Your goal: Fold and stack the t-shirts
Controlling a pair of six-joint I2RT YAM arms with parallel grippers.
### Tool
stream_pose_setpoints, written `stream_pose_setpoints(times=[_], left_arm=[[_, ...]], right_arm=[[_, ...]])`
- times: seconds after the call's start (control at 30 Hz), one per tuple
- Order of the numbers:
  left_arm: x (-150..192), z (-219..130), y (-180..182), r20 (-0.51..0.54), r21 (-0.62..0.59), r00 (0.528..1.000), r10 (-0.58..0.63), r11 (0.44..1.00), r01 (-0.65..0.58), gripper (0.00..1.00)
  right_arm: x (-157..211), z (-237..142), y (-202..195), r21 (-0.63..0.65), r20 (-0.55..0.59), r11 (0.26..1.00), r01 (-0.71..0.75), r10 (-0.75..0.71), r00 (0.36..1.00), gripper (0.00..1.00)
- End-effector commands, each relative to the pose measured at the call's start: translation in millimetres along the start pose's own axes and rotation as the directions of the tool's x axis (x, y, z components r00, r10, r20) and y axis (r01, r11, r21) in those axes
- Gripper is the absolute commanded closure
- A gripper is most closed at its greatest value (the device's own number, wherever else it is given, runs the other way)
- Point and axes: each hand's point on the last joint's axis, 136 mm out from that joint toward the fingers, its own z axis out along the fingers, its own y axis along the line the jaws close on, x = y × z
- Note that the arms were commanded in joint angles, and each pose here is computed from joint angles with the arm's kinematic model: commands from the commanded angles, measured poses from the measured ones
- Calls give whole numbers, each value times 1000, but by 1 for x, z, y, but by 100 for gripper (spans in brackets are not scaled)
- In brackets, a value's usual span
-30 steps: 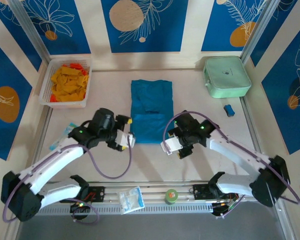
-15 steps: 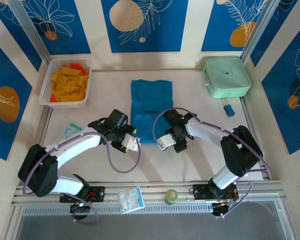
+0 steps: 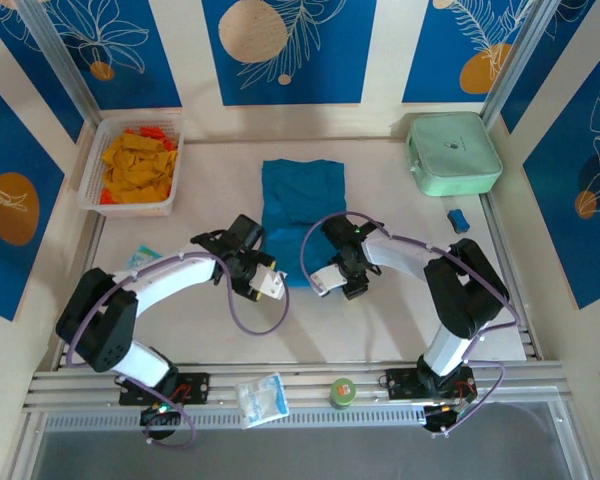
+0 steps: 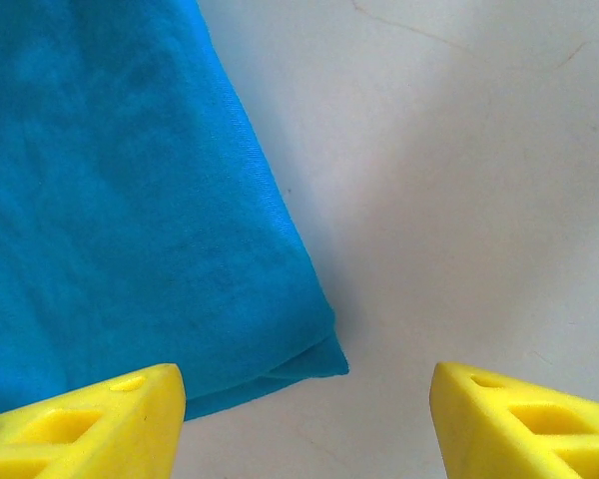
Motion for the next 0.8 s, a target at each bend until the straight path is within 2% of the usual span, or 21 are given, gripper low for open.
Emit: stream_pose_setpoints(times=[0.0,0.3,0.53,0.63,0.77], left_arm=[[-4,5,-8,4,50,1000,11,999,-12,33],[2,25,-4,-29,95,1000,-3,996,5,33],[9,42,8,-67,114,998,-14,993,21,37],[11,50,8,-73,127,997,-18,992,28,39],[16,63,8,-92,139,995,-34,989,46,49]], right_arm=[[0,0,2,-20,9,1000,-3,3,1000,44],[-2,3,5,-43,16,999,-21,22,1000,51],[-4,5,8,-54,17,998,-18,19,1000,54],[-5,7,9,-58,21,998,-23,24,999,57],[-6,9,10,-69,22,997,-34,36,999,62]])
